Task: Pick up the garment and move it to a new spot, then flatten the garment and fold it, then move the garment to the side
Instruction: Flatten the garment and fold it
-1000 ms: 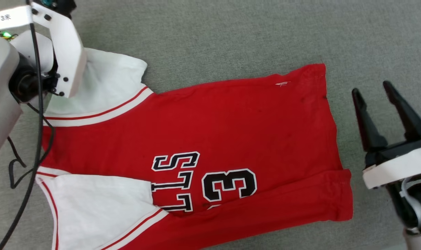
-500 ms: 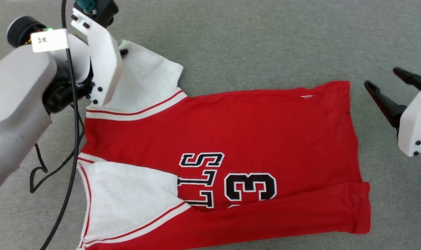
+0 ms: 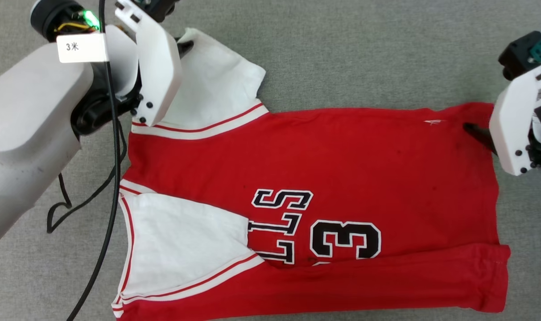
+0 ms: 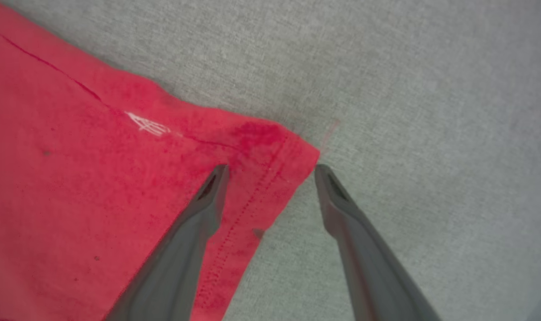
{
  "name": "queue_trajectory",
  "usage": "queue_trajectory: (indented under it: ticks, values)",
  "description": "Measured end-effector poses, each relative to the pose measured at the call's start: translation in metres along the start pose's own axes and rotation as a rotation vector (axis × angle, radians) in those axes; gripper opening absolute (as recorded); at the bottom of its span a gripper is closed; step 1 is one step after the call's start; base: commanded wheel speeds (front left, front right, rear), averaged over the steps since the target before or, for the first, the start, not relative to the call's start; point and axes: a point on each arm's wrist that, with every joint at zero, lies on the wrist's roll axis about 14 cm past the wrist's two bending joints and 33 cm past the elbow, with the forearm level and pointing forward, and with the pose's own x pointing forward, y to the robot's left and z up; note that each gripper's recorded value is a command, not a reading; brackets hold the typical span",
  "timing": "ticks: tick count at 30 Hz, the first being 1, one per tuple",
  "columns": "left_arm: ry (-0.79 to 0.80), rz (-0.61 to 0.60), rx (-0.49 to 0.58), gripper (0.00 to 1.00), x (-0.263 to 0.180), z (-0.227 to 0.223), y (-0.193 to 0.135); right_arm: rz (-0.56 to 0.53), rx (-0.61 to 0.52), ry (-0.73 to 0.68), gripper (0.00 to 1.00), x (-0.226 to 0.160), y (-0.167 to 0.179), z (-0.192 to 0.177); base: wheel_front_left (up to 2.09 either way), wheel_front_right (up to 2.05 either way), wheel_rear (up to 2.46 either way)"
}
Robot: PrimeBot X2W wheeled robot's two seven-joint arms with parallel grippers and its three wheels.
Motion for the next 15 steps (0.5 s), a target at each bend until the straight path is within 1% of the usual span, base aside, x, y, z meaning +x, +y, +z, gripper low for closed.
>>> queue_trajectory:
  ticks: [2, 6, 12, 13, 14, 15]
  values:
    - [0.0, -0.003, -0.002, 0.0, 0.003, -0.002, 0.001, 0.003, -0.016, 0.036, 1.0, 0.011, 0.002, -0.004, 0.0, 0.0, 0.0]
    - [0.003, -0.006, -0.005, 0.0, 0.008, -0.006, 0.003, 0.01, -0.011, 0.089, 1.0, 0.025, 0.003, -0.015, 0.0, 0.0, 0.0]
    - [0.007, -0.007, -0.009, 0.0, 0.015, -0.014, 0.006, 0.035, -0.016, 0.126, 1.0, 0.045, 0.008, -0.026, 0.0, 0.0, 0.0]
    - [0.011, -0.006, -0.009, 0.0, 0.016, -0.015, 0.007, 0.039, -0.015, 0.126, 0.96, 0.046, 0.008, -0.027, 0.0, 0.0, 0.0]
    - [0.011, -0.006, -0.011, 0.0, 0.016, -0.016, 0.007, 0.04, -0.014, 0.124, 0.34, 0.046, 0.008, -0.027, 0.0, 0.0, 0.0]
    - [0.009, -0.005, -0.009, 0.0, 0.016, -0.015, 0.007, 0.04, -0.009, 0.115, 0.0, 0.046, 0.007, -0.027, 0.0, 0.0, 0.0]
